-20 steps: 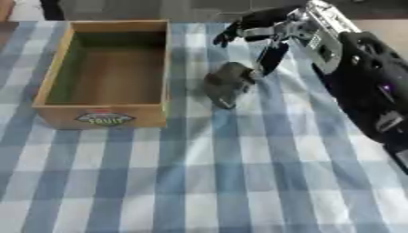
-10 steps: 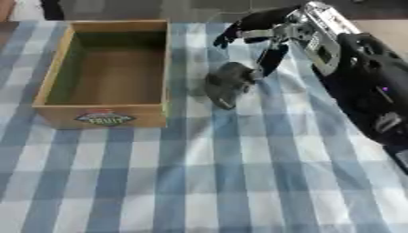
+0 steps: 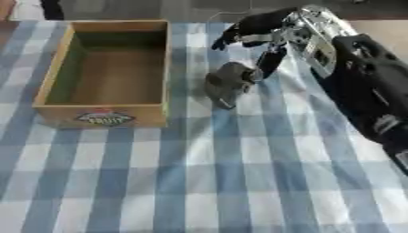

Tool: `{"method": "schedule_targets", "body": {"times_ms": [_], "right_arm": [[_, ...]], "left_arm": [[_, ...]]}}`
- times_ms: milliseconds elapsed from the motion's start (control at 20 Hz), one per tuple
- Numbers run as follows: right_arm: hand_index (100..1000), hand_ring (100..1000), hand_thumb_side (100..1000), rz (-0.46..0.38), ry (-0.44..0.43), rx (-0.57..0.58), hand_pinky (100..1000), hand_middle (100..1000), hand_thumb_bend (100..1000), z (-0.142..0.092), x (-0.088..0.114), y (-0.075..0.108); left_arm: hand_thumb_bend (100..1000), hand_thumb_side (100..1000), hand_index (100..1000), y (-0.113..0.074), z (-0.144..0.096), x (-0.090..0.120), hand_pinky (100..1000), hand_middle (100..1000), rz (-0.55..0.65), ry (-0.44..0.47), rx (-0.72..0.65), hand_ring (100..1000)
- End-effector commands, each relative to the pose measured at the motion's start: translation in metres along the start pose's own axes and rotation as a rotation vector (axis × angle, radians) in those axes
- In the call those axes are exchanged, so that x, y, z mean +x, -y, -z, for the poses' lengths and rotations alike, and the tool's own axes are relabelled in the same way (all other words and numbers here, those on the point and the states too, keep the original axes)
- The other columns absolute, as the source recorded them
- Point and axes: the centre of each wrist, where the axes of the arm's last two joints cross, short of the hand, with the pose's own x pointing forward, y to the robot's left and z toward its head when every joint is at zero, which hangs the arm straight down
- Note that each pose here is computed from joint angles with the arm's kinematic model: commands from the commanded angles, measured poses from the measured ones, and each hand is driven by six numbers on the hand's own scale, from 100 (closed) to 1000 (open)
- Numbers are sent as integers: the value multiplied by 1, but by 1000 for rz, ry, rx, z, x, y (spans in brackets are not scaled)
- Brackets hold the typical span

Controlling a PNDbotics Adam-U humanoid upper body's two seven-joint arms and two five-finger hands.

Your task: Pick up objects on the table and place them in the box.

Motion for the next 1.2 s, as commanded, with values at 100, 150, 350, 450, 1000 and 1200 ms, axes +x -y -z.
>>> {"method": "schedule_targets", "body": {"times_ms": [100,150,350,450,1000,1200], "right_arm": [[979,898,100,-155,149,210,861,847,300,-9,-7,6],[979,898,100,-154,150,210,861,847,300,-9,-7,6],[979,898,100,-154,151,211,861,847,300,-9,-7,6],[979,898,100,-154,151,211,861,847,300,-9,-7,6],[975,895,100,-155,195,312,854,839,276,7,-4,-14],[973,893,100,-174,195,301,855,838,280,8,-5,-10]], "left_arm": [[100,621,679,-1,6,7,800,789,-3,38,-13,834],[100,621,679,-1,6,7,800,789,-3,38,-13,834],[100,621,679,-1,6,7,800,789,-4,38,-13,834],[100,621,679,-1,6,7,800,789,-4,38,-13,834],[100,620,678,0,7,8,799,790,-12,42,-13,834],[100,616,677,0,7,8,799,790,-11,42,-17,834]]}}
